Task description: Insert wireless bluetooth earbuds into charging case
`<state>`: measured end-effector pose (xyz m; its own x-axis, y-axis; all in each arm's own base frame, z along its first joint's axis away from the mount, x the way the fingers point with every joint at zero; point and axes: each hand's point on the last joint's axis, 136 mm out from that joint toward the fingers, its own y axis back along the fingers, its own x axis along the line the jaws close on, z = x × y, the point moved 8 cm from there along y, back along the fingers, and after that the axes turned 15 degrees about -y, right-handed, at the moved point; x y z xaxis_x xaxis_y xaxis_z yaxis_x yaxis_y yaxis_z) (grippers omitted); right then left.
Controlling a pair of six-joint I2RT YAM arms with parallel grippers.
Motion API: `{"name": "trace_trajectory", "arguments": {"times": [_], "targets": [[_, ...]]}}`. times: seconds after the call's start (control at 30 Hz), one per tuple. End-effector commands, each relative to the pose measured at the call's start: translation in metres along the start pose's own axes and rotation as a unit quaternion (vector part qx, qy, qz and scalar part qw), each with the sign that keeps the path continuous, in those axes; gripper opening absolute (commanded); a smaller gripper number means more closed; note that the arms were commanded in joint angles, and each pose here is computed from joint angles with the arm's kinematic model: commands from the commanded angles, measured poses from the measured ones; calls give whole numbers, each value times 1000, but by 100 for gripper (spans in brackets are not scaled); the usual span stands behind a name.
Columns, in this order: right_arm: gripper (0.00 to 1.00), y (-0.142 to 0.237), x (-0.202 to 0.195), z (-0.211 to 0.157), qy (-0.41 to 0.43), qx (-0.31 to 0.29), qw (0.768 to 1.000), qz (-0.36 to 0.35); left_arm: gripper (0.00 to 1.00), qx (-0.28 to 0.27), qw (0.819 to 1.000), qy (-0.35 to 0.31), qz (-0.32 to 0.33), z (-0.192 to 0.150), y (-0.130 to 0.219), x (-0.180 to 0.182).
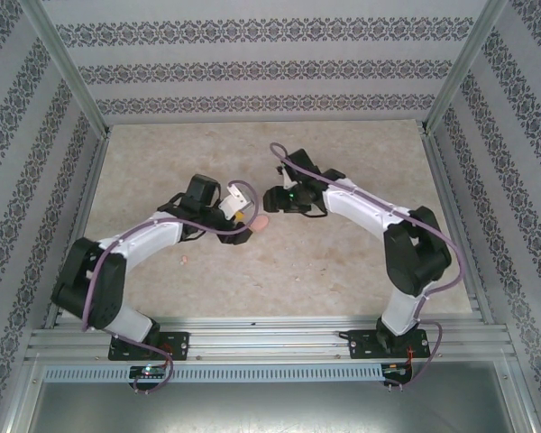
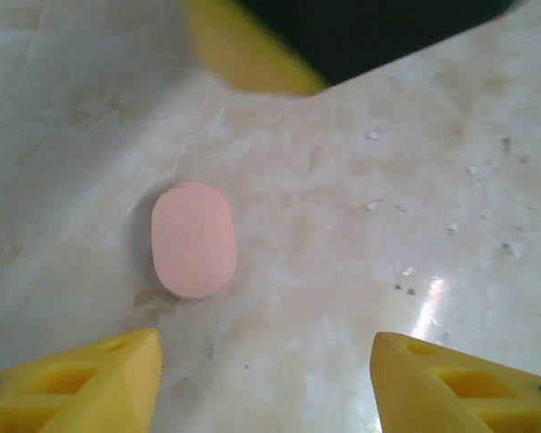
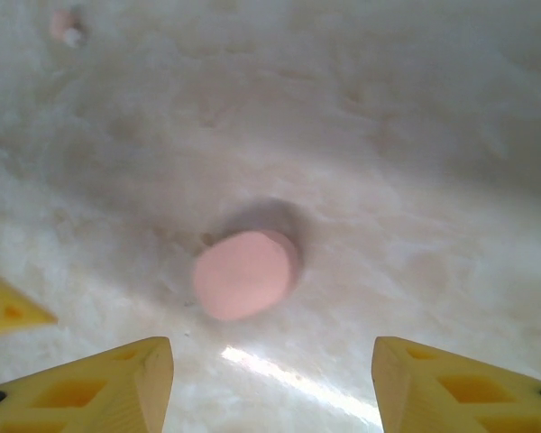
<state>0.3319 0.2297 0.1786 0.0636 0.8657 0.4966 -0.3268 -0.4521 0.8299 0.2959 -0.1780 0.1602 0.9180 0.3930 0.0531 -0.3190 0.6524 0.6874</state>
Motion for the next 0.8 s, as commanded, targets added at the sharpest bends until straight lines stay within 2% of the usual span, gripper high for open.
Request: {"name": "trace_trajectory", "arguments": {"times": [0.0,0.17,0.37,0.77], "targets": [[60,5,-22,-10,-48,0,999,3,68,44,999,9,21,5,-24,-2],[60,12,-47,-26,-69,4,998,-12,73,64,996,55,38,1,-47,3],[60,16,-60,-31,-79,3,997,-14,74,59,996,71,20,-4,-62,3],[61,24,-63,-29,-85,4,996,-2,68,65,995,69,21,-9,-83,12]]}}
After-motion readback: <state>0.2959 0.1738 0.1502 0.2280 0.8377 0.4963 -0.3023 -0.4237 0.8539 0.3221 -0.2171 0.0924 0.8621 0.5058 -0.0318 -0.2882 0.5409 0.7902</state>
